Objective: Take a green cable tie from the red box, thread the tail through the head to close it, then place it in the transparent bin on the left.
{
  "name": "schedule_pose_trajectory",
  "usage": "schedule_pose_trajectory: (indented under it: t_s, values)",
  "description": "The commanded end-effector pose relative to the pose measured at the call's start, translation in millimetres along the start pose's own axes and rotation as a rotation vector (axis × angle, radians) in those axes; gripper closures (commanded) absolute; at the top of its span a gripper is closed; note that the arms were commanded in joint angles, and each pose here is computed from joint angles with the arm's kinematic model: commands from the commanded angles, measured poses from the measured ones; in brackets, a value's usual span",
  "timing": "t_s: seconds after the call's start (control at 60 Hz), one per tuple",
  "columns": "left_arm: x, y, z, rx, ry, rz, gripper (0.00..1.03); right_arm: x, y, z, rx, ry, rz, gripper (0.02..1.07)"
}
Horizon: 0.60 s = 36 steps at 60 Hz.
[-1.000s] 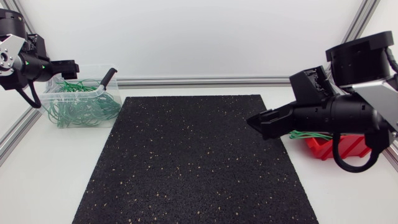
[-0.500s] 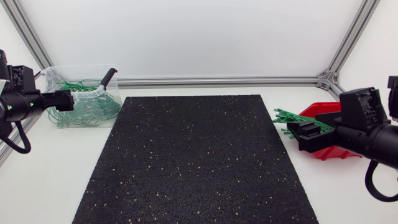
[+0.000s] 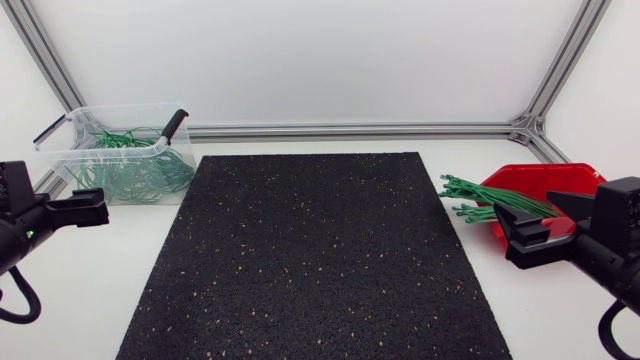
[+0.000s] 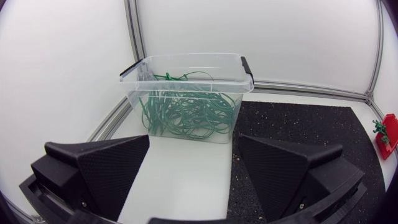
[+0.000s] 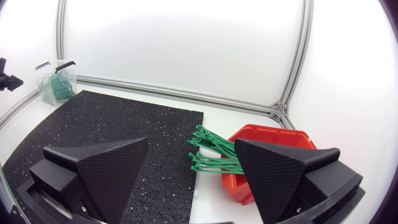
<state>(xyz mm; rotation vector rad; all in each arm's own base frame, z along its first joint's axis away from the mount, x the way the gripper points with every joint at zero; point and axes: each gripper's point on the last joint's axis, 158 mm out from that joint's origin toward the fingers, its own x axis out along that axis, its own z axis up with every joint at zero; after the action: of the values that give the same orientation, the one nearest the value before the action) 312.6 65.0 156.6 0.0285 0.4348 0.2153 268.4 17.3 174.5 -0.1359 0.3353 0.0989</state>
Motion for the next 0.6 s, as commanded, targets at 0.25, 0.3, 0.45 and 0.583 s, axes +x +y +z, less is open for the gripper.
schedule_pose_trajectory:
  t_s: [0.25,0.3,0.45,0.583]
  values:
    - [-34,-10,-16,0.002,-0.142,-0.036,0.04,-4,-7,-17,0.062,-0.104,-0.055,0.06]
    - [-36,-13,-17,0.002,-0.154,-0.047,0.04,-4,-8,-19,0.071,-0.124,-0.062,0.06]
    - [-41,-21,-23,-0.001,-0.188,-0.078,0.04,-6,-10,-23,0.096,-0.179,-0.078,0.06]
    - [-45,-27,-27,-0.003,-0.216,-0.105,0.04,-6,-12,-27,0.117,-0.226,-0.092,0.06]
